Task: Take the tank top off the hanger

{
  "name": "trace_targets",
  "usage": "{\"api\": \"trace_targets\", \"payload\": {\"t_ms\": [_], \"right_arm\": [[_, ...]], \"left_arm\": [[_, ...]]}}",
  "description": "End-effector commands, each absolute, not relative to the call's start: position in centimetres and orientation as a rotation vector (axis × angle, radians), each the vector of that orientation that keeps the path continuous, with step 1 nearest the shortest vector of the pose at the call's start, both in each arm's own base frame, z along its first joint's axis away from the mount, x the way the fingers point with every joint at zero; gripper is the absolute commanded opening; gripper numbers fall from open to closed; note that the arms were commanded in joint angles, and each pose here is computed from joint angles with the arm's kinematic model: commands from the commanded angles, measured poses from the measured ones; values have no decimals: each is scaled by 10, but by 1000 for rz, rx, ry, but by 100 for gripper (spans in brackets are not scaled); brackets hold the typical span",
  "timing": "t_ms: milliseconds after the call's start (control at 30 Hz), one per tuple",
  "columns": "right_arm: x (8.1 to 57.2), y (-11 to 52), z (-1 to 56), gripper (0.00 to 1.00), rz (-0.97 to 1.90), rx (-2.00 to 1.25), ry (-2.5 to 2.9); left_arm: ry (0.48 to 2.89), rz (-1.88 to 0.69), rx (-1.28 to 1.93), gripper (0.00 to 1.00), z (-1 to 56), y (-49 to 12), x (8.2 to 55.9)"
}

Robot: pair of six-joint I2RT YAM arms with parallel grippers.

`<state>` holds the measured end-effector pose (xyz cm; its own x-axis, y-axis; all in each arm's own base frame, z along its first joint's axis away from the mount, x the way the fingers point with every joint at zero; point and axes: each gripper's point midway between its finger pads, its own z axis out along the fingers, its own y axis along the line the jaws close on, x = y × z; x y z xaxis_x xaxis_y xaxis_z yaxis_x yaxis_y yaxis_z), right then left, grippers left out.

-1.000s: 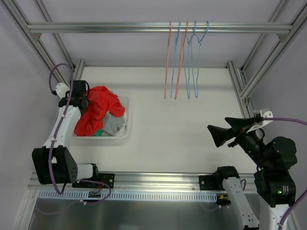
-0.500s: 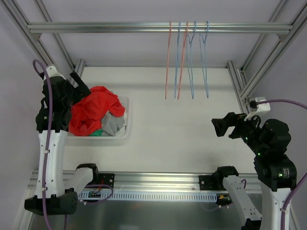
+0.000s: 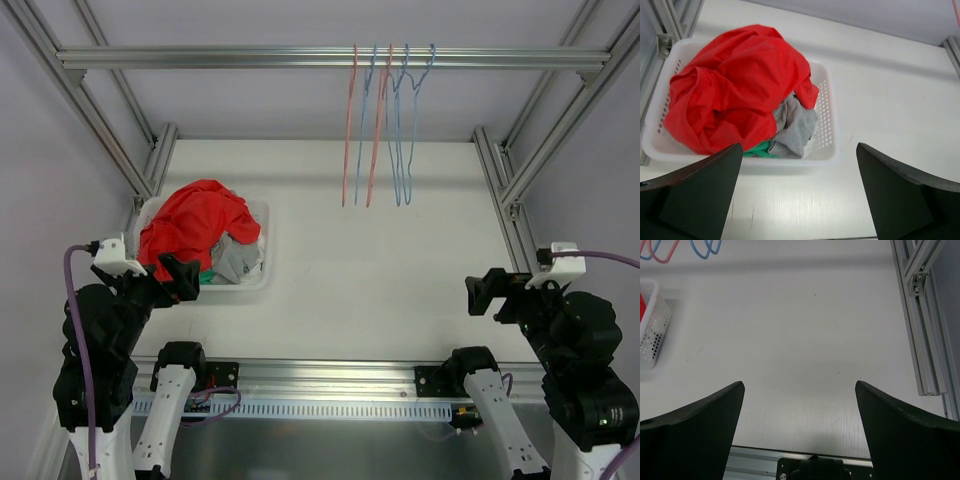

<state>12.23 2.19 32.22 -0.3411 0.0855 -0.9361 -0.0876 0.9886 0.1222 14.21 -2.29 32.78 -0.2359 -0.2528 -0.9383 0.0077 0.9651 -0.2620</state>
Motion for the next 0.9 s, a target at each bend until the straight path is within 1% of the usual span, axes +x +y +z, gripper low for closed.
{"api": "trace_targets", "payload": {"t_ms": [0, 100, 233, 433, 867], "right_arm": [[106, 6, 310, 100, 83, -22, 1921], [102, -3, 299, 100, 30, -28, 1927], [102, -6, 290, 100, 6, -48, 1953], [104, -10, 290, 100, -15, -38, 1958], [114, -2, 290, 99, 18, -43, 1973]], "left_arm": [[1917, -274, -106, 99, 284, -32, 130], [1933, -237, -124, 99, 273, -26, 130], [1956, -267, -108, 99, 272, -31, 133], [1996, -314, -95, 98, 265, -40, 136], [1975, -325, -77, 99, 269, -42, 135]]}}
